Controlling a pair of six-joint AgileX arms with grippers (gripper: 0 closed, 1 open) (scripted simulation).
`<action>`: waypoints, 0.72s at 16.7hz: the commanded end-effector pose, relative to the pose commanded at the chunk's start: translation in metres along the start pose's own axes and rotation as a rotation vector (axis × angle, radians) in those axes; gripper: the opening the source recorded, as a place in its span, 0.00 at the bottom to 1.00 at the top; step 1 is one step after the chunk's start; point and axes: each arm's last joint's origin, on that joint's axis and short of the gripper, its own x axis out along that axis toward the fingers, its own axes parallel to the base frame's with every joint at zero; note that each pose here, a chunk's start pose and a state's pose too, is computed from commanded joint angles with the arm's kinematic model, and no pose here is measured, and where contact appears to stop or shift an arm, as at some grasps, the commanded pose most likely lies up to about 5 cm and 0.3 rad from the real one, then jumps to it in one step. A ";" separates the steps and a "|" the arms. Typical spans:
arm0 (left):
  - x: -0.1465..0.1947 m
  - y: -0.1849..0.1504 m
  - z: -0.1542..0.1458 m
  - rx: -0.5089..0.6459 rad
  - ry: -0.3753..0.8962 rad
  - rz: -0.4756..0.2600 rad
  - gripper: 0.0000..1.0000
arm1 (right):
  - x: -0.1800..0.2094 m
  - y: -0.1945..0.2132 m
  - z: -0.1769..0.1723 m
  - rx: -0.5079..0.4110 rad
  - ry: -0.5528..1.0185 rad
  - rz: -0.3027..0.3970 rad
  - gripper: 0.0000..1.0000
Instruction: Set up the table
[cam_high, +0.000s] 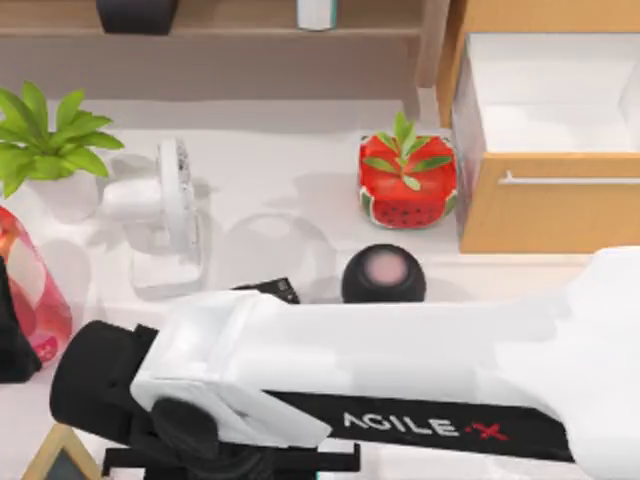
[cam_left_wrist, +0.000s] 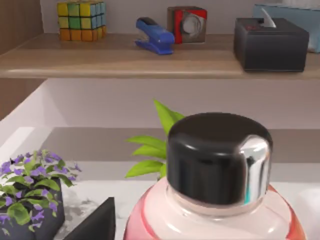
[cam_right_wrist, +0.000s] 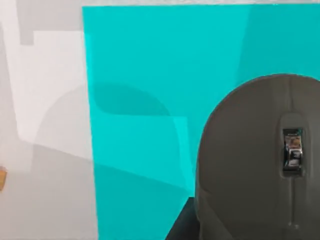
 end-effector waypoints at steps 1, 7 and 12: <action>0.000 0.000 0.000 0.000 0.000 0.000 1.00 | -0.001 0.000 0.000 0.000 -0.001 0.003 0.00; 0.000 0.000 0.000 0.000 0.000 0.000 1.00 | -0.008 0.001 0.000 -0.002 -0.009 0.024 0.00; 0.000 0.000 0.000 0.000 0.000 0.000 1.00 | -0.010 0.002 0.001 -0.001 -0.014 0.040 0.00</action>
